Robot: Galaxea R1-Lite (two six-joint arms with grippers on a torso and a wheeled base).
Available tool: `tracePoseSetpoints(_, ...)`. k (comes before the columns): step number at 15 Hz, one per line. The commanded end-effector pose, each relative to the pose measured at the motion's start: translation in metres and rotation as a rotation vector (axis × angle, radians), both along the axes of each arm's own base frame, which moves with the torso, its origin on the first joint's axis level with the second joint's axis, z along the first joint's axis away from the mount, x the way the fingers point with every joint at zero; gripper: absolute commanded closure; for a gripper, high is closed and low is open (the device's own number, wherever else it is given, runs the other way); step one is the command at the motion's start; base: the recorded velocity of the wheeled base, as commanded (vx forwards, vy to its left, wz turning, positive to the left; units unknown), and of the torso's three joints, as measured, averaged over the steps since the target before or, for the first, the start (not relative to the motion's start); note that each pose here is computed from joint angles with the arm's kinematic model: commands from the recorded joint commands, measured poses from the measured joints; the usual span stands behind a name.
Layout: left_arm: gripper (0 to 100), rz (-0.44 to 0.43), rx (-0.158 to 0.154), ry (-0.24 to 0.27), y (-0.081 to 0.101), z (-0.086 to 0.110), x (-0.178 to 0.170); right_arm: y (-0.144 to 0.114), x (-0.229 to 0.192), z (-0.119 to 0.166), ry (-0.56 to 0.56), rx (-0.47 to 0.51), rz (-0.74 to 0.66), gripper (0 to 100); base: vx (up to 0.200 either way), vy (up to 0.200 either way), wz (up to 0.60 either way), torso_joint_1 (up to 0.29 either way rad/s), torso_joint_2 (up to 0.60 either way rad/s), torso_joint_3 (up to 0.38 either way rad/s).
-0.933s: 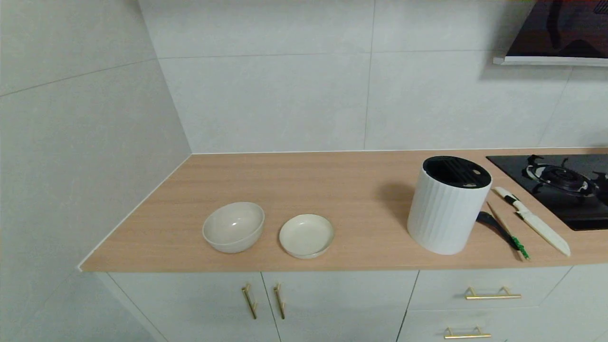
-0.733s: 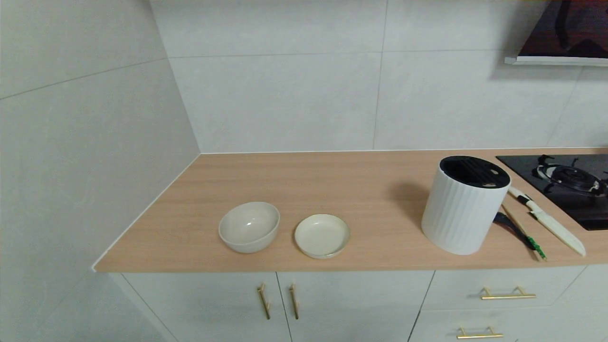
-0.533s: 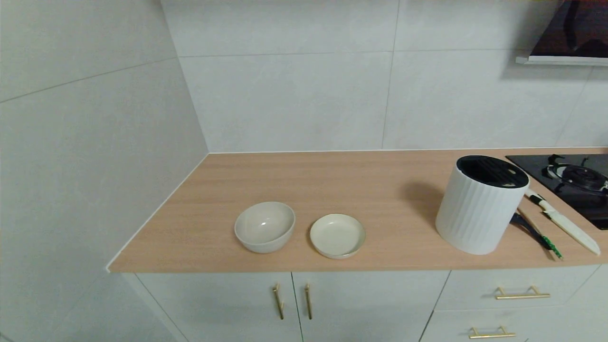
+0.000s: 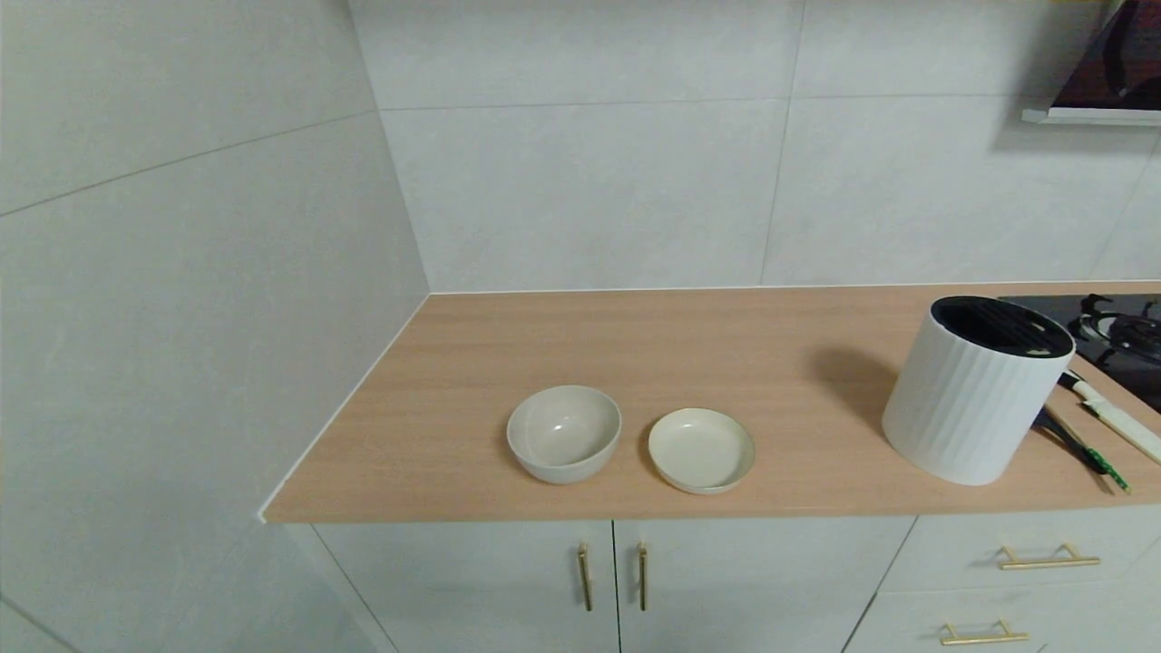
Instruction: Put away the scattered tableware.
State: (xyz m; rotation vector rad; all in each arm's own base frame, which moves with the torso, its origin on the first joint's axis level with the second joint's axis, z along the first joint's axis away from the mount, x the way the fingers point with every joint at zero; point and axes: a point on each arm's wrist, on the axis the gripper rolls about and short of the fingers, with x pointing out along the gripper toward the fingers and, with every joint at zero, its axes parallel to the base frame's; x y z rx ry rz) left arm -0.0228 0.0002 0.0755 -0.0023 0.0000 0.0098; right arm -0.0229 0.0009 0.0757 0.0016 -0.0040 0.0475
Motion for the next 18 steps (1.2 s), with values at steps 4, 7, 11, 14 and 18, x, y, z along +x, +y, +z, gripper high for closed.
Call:
tracePoseSetpoints(4,0,-0.001,-0.001,0.000,0.0000,0.0000,0.0000,0.0000,0.0001,0.0001,0.001,0.000,-0.001,0,0.000,0.000,0.00,0.000,0.00,0.000)
tracePoseSetpoints(7,0,-0.001,-0.001,0.000,0.0000,0.0000,0.0000,0.0001,0.0001,0.0001,0.001,0.000,0.002,0,0.000,0.000,0.00,0.000,0.00,0.000)
tracePoseSetpoints(11,0,-0.001,-0.001,0.000,0.0000,0.0000,0.0000,0.0000,0.0001,0.0001,0.001,0.000,-0.001,0,0.000,0.000,0.00,0.000,0.00,0.000)
tracePoseSetpoints(14,0,-0.001,-0.001,0.000,0.0000,0.0000,0.0000,0.0000,0.0001,0.0001,0.001,0.000,0.000,0,0.000,0.000,0.00,-0.009,0.03,0.014)
tracePoseSetpoints(18,0,-0.001,-0.001,-0.002,0.0000,0.0002,0.0000,0.0000,0.0001,0.0001,0.001,0.000,0.000,0,0.000,0.000,0.00,-0.195,0.43,0.232)
